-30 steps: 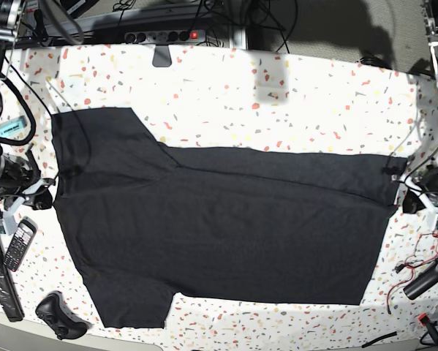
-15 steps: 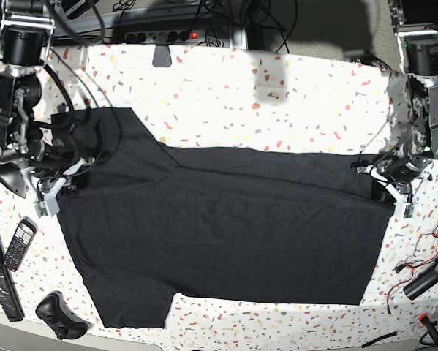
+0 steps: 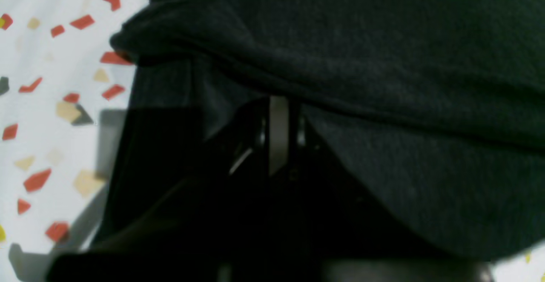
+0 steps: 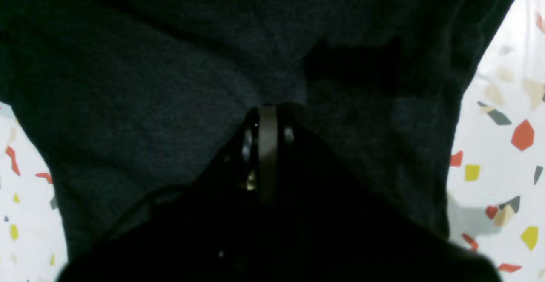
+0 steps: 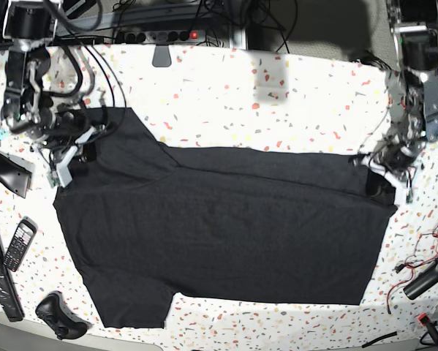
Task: Fold the T-shirt properly
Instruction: 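Grasp the shirt's side edges with both grippers and pull them taut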
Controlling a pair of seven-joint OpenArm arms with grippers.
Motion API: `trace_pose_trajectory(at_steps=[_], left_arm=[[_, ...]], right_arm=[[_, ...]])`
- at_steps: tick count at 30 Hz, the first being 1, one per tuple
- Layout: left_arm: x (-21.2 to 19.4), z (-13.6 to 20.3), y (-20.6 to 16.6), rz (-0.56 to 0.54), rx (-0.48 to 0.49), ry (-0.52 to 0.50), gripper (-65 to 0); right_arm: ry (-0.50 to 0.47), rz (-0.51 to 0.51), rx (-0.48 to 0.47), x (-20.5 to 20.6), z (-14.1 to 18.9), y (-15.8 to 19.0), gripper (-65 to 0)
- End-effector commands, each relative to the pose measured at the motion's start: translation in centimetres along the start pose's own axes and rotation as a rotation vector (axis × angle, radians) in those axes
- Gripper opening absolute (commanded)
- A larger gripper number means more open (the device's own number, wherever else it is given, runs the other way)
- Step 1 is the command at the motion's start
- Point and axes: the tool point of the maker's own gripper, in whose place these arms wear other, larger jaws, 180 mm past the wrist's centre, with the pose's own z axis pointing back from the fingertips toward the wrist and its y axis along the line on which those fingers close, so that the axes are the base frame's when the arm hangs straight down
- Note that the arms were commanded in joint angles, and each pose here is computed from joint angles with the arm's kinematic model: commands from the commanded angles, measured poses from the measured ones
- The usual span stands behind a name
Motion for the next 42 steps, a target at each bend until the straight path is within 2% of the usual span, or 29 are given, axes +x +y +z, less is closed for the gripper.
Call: trace_pose_trajectory(at_steps=[1, 7, 14, 24, 29, 34, 42], left_arm=[[-1.9, 0.7, 0.1, -0.034, 0.002, 0.080, -65.0], [-3.7, 3.9, -1.5, -0.112, -0.014, 0.092, -65.0], [-6.6, 6.1, -1.6, -0.143, -0.011, 0.181, -65.0], [-10.9, 9.5, -0.6, -0.133, 0.017, 0.269, -65.0], [-12.3, 12.2, 0.8, -0.115, 0.067, 0.289, -65.0], [-13.1, 14.1, 1.0, -0.120, 0.084, 0.304, -65.0], [-12.0, 14.8, -0.3, -0.152, 0.062, 0.275, -65.0]], right_arm=[[0.007, 0.014, -0.016, -0.1, 0.6, -0.7, -65.0], [-0.005, -0.002, -0.035, -2.0, 2.0, -1.0, -65.0], [0.002, 0.019, -0.065, -3.5, 4.5, -1.0, -65.0], [0.081, 0.079, -0.035, -7.7, 7.6, 1.8, -65.0], [0.122, 0.064, -0.025, -9.6, 8.3, 2.4, -65.0], [0.131, 0.004, -0.039, -11.0, 9.7, 1.8, -65.0], [0.138, 0.012, -0.084, -11.4, 11.9, 0.8, -65.0]])
